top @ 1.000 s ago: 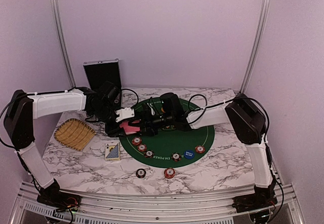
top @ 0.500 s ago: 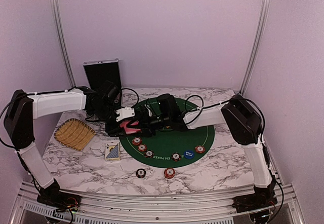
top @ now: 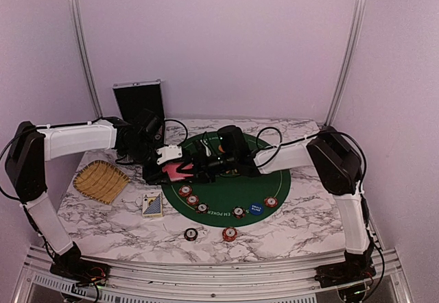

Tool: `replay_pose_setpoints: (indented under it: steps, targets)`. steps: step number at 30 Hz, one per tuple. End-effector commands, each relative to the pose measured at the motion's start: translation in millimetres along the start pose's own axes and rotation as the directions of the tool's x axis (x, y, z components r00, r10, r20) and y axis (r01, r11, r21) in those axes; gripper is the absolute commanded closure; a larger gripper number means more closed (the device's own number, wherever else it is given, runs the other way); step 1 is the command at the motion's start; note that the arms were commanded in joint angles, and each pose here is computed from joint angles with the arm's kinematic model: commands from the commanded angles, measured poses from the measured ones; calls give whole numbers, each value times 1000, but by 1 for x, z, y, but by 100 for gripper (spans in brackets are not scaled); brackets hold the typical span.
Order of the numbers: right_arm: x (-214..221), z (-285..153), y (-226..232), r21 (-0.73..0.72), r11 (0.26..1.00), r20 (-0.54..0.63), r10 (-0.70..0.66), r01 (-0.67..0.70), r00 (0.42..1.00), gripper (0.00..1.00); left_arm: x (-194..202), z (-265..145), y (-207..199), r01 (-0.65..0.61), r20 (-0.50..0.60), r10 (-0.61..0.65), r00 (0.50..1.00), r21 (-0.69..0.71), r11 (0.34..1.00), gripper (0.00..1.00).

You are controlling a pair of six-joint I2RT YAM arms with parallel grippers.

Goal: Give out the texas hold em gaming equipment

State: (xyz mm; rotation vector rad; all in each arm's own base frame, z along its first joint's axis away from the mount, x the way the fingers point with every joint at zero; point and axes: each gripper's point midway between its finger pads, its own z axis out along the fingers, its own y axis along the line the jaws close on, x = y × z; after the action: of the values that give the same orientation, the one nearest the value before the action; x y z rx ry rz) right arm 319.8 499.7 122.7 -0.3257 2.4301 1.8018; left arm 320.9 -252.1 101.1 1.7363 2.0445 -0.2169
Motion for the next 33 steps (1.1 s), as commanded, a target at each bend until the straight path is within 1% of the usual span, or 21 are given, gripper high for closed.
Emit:
replay_pose_setpoints:
  steps: [1,8,15,19,28,33]
  targets:
    - [-9,-12,28,-40,998,35,-44,45,998,59,0,-7,3,6,7,-6,1000,-16,1000,84]
    - [-7,-14,26,-30,999,32,-44,45,998,64,3,-5,3,3,-4,-3,1000,-19,1000,85]
    - [-8,-21,23,-1,998,39,-56,56,998,68,4,-5,2,0,-8,0,1000,-17,1000,86]
    - [-11,-27,26,4,998,53,-63,63,997,72,5,-5,2,1,-11,-1,1000,-18,1000,86]
    - [-10,-32,25,21,998,53,-68,67,996,87,7,-4,3,-1,-18,0,1000,-24,1000,87]
    - [-8,-32,22,29,997,45,-67,66,997,93,8,-5,4,-2,-22,1,1000,-28,1000,88]
